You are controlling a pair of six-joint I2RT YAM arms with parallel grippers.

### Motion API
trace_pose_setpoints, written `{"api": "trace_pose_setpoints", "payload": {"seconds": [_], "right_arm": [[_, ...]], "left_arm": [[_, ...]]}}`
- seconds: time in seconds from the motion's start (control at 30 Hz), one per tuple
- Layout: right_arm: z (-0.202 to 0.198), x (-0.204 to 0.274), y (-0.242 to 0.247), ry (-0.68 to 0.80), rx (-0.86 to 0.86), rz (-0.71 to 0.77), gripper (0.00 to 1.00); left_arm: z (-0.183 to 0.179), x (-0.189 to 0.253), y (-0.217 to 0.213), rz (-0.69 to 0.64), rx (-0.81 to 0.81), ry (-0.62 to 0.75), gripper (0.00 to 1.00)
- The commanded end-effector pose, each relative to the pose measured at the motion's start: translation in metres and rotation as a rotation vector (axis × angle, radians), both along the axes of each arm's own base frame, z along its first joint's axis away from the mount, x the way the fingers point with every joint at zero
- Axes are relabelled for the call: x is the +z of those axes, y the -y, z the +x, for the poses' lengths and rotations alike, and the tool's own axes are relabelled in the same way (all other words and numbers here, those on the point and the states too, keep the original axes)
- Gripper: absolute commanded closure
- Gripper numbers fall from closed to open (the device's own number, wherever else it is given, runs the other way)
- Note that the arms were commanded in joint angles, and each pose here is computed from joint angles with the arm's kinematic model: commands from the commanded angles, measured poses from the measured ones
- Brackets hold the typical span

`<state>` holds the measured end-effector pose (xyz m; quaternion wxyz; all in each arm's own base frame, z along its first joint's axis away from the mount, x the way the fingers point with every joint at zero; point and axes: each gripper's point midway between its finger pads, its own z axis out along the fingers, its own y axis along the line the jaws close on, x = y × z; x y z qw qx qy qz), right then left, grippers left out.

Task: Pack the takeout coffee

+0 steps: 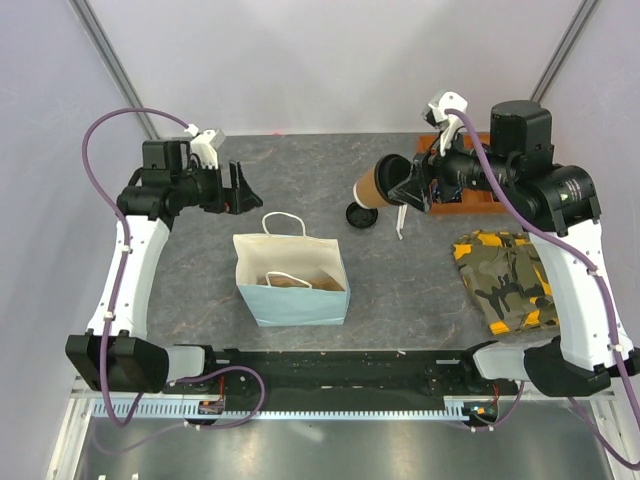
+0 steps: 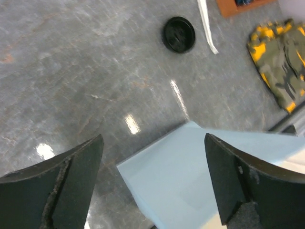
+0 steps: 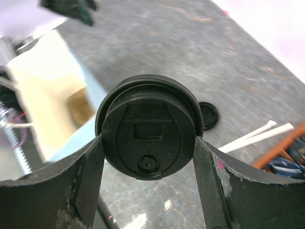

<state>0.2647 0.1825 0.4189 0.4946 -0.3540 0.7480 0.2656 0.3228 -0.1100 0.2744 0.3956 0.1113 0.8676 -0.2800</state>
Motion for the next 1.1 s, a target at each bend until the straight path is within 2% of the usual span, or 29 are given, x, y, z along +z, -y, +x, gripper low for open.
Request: {"api": "trace_pose_setpoints", "payload": {"seconds": [0.0,0.03,0.07,0.13,0.27,0.33,0.37,0.43,0.67,0.7,0.73,0.83,1.07], "right_arm": [[-0.029,0.012,-0.022,0.0,0.139,-0.001,0.56],[-0.032,0.016,-0.025,0.005,0.156,0.002,0.57],[-0.036,0.017,-0.028,0.004,0.17,0.002,0.57],[-0.043,0.017,-0.035,0.008,0.207,0.001,0.59],[-0.058,0.017,-0.041,0.022,0.258,-0.007,0.58],[-0.065,0.019,-0.043,0.033,0.285,-0.014,0.59],[-0.068,0.019,-0.043,0.035,0.295,-0.02,0.59],[-0.075,0.021,-0.047,0.044,0.326,-0.023,0.59],[-0.086,0.023,-0.064,0.069,0.396,-0.032,0.6],[-0.087,0.022,-0.068,0.068,0.407,-0.033,0.6],[-0.088,0.023,-0.069,0.071,0.408,-0.032,0.6],[-0.091,0.024,-0.075,0.08,0.423,-0.029,0.6],[-0.098,0.022,-0.094,0.128,0.474,-0.038,0.61]], "left_arm": [[-0.024,0.029,0.011,-0.038,-0.176,0.002,0.11],[-0.035,0.029,0.014,-0.048,-0.232,-0.026,0.14],[-0.036,0.041,0.011,-0.066,-0.249,0.003,0.17],[-0.048,0.049,0.015,-0.082,-0.322,0.035,0.19],[-0.055,0.061,0.005,-0.087,-0.305,0.043,0.22],[-0.065,0.07,0.01,-0.125,-0.375,0.072,0.24],[-0.077,0.073,0.013,-0.138,-0.411,0.069,0.24],[-0.094,0.082,0.02,-0.141,-0.52,0.165,0.24],[-0.12,0.062,0.034,-0.076,-0.628,0.223,0.21],[-0.116,0.057,0.031,-0.061,-0.579,0.192,0.21],[-0.108,0.056,0.038,-0.041,-0.592,0.247,0.21],[-0.098,0.059,0.045,-0.001,-0.568,0.293,0.2],[-0.088,0.05,0.062,0.051,-0.568,0.298,0.25]]}}
